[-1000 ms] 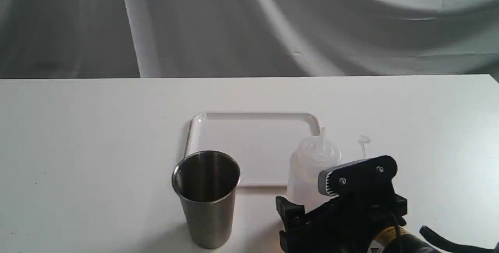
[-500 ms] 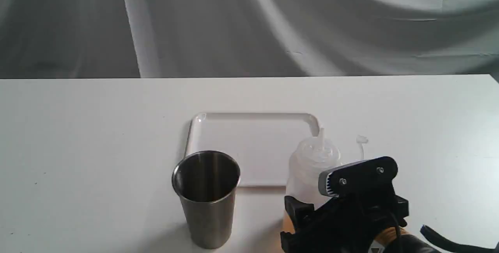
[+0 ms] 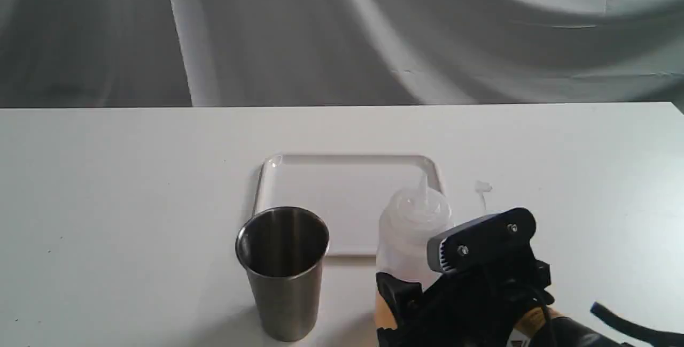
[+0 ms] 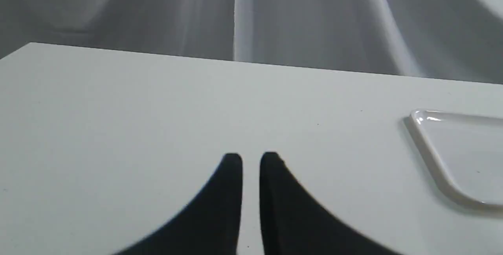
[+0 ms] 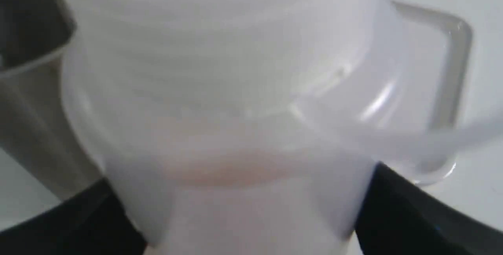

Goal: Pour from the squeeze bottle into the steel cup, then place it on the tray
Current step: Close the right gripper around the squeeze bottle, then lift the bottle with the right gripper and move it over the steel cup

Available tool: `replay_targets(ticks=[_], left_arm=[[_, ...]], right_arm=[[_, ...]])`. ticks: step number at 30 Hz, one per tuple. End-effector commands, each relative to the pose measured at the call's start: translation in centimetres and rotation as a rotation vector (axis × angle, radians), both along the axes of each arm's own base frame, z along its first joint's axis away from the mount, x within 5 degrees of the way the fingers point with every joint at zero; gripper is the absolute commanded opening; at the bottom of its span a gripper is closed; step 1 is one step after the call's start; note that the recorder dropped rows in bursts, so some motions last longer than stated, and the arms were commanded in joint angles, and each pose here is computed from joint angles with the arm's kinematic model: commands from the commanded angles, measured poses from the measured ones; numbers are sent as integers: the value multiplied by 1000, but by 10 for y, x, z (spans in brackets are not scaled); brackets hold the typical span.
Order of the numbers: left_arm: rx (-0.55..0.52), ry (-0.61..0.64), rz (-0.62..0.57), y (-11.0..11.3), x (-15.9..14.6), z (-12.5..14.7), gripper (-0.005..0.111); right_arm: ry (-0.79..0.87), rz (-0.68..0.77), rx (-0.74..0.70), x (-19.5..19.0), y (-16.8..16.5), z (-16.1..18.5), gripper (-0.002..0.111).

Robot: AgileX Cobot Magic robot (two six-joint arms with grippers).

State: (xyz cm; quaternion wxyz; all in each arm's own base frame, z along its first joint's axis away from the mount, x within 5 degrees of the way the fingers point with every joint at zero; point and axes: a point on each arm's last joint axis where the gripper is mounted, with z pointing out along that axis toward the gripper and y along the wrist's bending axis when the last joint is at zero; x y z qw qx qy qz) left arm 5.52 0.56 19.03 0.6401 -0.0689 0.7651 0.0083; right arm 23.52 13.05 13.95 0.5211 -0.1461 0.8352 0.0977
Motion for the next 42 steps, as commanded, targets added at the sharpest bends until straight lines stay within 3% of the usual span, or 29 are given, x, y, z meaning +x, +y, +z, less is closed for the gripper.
replay_targets(ticks=[1, 11, 15, 21, 24, 27, 36, 42], left_arm=[[-7, 8, -5, 0, 0, -2, 8], [-7, 8, -5, 0, 0, -2, 8], [-7, 8, -5, 0, 0, -2, 8], [-7, 8, -5, 0, 0, -2, 8], [-7, 8, -5, 0, 0, -2, 8], [-7, 8, -5, 0, 0, -2, 8], [-7, 8, -5, 0, 0, -2, 8], [-7, 8, -5, 0, 0, -2, 8]], right_arm=[[-98, 24, -52, -3, -4, 28, 0], [-32, 178, -283, -7, -1, 75, 0], [-117, 188, -318, 8, 7, 103, 0], [-209, 210, -498, 21, 9, 128, 0], [-188, 175, -676, 23, -2, 128, 0], [-166, 90, -720, 24, -10, 127, 0], [-136, 92, -753, 29, -9, 116, 0], [-145, 122, -933, 36, 6, 93, 0]])
